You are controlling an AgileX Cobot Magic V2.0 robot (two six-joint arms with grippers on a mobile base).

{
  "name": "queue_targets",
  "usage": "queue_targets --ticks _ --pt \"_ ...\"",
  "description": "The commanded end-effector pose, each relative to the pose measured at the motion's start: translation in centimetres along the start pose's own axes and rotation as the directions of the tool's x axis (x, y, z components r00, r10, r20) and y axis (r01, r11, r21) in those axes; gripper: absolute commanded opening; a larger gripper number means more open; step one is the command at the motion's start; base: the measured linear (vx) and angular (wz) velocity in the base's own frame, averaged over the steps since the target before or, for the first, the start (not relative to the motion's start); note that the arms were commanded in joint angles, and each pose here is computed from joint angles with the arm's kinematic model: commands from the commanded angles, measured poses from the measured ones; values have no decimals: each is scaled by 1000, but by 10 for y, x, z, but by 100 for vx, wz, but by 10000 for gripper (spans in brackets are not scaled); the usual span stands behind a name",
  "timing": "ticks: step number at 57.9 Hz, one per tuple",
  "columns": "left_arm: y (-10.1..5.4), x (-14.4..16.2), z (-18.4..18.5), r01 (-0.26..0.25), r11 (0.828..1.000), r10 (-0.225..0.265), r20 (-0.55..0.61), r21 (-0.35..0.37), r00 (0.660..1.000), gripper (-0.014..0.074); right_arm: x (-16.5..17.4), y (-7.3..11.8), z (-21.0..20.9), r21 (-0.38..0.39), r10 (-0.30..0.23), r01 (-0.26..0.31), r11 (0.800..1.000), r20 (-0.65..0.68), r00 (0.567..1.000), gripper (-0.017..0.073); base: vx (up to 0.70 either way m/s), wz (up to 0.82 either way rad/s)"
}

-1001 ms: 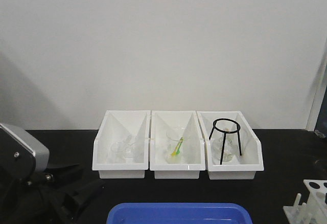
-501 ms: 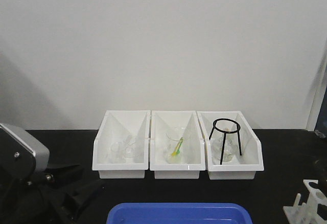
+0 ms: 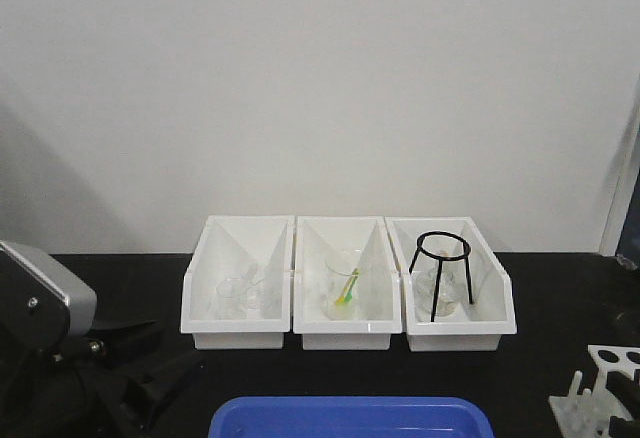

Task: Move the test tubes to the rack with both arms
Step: 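Carry the test tube with the right gripper over the white rack, then lower the tube into a rack hole and open the right gripper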

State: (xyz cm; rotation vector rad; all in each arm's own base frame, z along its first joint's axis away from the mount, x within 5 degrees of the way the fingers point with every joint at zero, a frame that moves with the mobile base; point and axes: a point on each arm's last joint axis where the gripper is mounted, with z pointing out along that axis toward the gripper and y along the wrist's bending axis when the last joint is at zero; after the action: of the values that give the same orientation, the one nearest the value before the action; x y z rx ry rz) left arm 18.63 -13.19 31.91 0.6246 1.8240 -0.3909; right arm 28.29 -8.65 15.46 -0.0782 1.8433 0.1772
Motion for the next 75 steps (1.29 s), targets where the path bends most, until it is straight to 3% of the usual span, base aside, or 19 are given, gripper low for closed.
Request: queue_targets --ticks 1,17,25,42,75 --pt "2 -20 -8 12 1000 -10 135 -11 991 393 -22 0 -1 -19 -34 37 999 130 991 -6 0 0" --pt "2 -20 -8 13 1000 -11 136 -11 991 393 -19 -1 -1 -11 -48 49 999 104 993 -3 0 0" --pt "2 -20 -8 14 1000 -12 136 -11 991 393 -15 -1 -1 -7 -107 108 994 57 993 -3 0 0" --pt "2 -21 -9 23 1000 -21 139 -10 990 393 -15 -1 -1 -12 -108 108 994 62 992 11 0 0" --pt "2 -21 -9 23 1000 -21 139 -10 990 393 -16 -1 -1 -8 -103 104 995 69 992 384 0 0"
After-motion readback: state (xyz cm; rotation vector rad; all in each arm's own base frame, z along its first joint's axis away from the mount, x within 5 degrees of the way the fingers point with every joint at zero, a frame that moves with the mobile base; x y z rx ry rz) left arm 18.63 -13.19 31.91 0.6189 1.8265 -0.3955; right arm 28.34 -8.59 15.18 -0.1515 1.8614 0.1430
